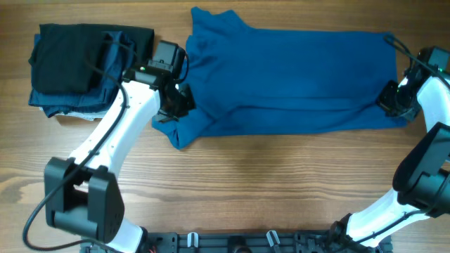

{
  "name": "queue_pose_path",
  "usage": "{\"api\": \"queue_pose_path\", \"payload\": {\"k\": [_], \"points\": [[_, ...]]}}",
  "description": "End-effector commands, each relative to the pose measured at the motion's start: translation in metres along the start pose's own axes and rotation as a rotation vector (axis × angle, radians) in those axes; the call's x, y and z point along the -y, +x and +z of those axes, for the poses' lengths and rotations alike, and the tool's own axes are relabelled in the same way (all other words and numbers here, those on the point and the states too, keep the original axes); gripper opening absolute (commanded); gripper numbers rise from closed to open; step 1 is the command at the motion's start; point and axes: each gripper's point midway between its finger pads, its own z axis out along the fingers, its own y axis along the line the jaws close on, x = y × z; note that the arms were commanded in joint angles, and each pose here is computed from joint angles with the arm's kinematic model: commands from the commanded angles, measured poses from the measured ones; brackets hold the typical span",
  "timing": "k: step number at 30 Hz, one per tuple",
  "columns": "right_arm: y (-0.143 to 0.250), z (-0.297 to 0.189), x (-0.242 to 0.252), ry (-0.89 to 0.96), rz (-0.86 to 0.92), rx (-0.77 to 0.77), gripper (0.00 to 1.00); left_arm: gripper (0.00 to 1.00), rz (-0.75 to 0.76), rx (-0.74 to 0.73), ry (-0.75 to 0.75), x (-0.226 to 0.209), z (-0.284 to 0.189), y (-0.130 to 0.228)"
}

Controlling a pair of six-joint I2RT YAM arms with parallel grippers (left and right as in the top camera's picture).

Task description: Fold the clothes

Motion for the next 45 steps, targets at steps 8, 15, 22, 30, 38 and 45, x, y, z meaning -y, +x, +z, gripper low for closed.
{"api": "queue_pose_path", "payload": {"k": [8, 15, 22, 30, 38, 45], "points": [[0.009, 0.026, 0.008, -0.033, -0.032, 0.022, 0.04, 0.04, -0.025, -0.112, 0.000, -0.003, 0.061, 0.016], [0.018, 0.048, 0.012, -0.019, -0.063, -0.008, 0.04, 0.04, -0.032, -0.166, -0.064, -0.015, 0.088, 0.023], [0.043, 0.068, 0.040, 0.072, -0.024, -0.103, 0.04, 0.04, -0.029, -0.187, -0.195, -0.040, 0.096, 0.029], [0.058, 0.062, 0.081, 0.172, 0.095, -0.165, 0.04, 0.04, -0.037, -0.298, -0.273, -0.058, 0.084, 0.056], [0.038, 0.038, 0.083, 0.150, 0.115, -0.133, 0.04, 0.04, -0.010, -0.323, -0.291, -0.055, 0.069, 0.068], [-0.004, -0.017, 0.055, -0.015, 0.046, -0.017, 0.04, 0.04, 0.004, -0.110, -0.147, -0.023, 0.010, 0.030]]}}
